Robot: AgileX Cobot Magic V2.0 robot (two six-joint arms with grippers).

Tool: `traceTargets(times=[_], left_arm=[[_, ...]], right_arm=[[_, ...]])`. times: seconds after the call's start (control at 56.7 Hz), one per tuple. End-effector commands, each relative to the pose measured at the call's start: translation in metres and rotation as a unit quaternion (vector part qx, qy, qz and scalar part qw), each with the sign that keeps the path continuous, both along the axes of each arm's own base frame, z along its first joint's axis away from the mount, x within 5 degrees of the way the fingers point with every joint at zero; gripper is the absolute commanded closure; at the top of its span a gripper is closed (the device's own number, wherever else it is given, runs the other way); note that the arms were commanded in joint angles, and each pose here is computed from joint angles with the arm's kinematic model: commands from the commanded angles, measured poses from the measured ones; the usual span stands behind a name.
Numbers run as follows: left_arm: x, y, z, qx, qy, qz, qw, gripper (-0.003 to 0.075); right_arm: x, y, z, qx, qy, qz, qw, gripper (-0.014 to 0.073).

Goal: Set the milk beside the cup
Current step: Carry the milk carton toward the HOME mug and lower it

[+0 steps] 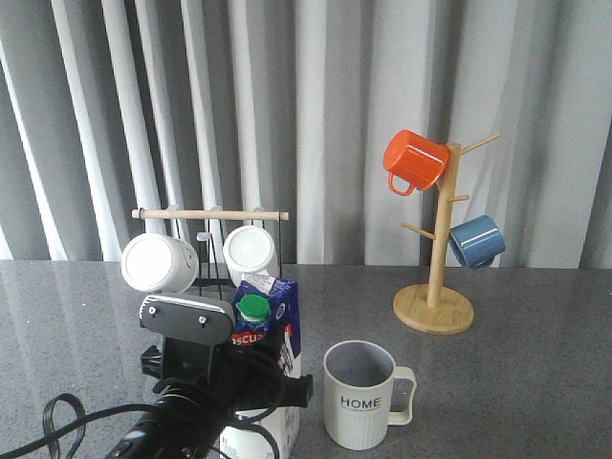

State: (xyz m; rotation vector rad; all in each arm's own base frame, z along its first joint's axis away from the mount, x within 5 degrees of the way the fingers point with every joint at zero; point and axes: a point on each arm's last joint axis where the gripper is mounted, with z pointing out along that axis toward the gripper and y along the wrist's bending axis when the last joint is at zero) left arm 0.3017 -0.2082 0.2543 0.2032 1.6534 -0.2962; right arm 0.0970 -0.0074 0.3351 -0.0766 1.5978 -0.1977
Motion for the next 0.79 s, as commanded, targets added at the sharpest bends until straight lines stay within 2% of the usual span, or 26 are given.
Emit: traceTargets(times=[0.0, 0.493, 0.67, 0.775], left_arm=[[0.0, 0.006, 0.033, -0.034, -0.074, 0.033, 0.996, 0.0535], [0.008, 0.001, 0.018, -0.031, -0.065, 0.047, 0.996, 0.0514], [0.009, -0.002, 0.012, -0.031, -0.057, 0.047, 0.997, 0.0482], [0.009, -0.002, 0.012, -0.035, -0.055, 0.048, 0.997, 0.0435]], right_arm=[[-0.001, 0.001, 0.015, -0.01, -0.045, 0.006, 0.999, 0.0601], [-0.001, 0.001, 0.015, -0.01, -0.045, 0.006, 0.999, 0.0601], [-0.001, 0.001, 0.015, -0.01, -0.045, 0.006, 0.999, 0.0601], [-0.001, 0.001, 0.015, -0.01, -0.045, 0.006, 0.999, 0.0601]])
